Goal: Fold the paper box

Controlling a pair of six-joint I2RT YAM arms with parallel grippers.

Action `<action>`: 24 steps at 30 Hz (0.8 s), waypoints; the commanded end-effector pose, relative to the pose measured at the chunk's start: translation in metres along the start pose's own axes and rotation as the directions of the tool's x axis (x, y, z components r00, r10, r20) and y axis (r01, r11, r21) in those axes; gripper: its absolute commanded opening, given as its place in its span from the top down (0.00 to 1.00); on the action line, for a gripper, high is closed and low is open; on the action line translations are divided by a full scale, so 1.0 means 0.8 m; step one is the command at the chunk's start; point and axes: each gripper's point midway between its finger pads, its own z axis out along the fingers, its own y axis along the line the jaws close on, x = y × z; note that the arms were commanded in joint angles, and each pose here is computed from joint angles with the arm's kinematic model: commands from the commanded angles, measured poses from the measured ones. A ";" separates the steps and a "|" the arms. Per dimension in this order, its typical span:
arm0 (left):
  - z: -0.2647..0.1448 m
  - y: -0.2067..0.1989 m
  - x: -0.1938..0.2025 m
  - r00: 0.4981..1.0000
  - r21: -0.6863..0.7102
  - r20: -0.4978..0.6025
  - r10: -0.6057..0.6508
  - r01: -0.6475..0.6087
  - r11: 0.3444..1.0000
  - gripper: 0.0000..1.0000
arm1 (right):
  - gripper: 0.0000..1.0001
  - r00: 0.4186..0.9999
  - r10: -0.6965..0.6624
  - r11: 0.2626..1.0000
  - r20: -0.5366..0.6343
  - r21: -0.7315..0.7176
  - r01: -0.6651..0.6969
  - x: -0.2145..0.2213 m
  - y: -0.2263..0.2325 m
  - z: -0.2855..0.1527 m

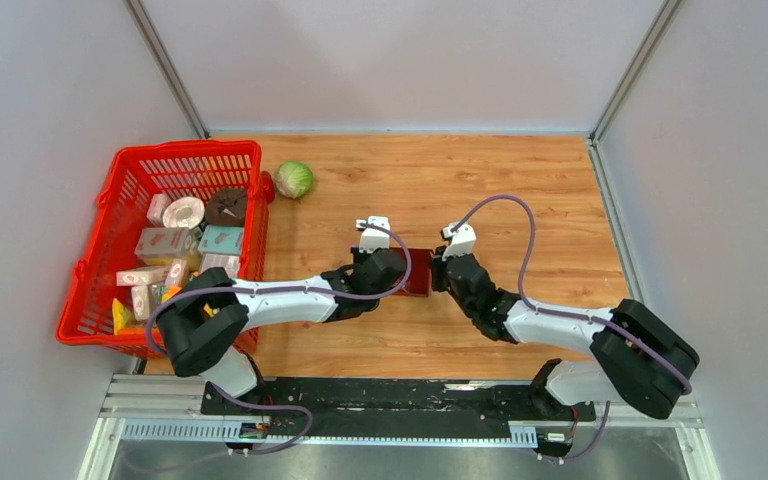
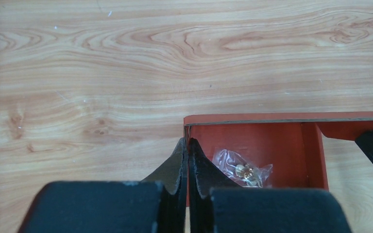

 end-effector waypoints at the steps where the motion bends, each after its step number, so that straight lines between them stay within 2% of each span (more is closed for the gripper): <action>1: 0.001 -0.020 -0.004 0.990 0.061 0.040 -0.137 0.135 0.989 1.00 | 1.00 0.994 0.067 0.997 0.090 0.037 -0.071 -0.017 0.002 0.003; 5: 0.003 -0.015 0.015 0.984 0.054 0.014 -0.175 0.174 0.983 1.00 | 1.00 0.990 0.098 0.993 0.101 0.057 -0.104 -0.013 0.002 0.000; 24: -0.007 -0.002 0.038 0.978 0.040 0.003 -0.209 0.209 0.977 1.00 | 1.00 0.956 0.289 0.954 0.051 0.061 -0.292 0.004 0.027 -0.013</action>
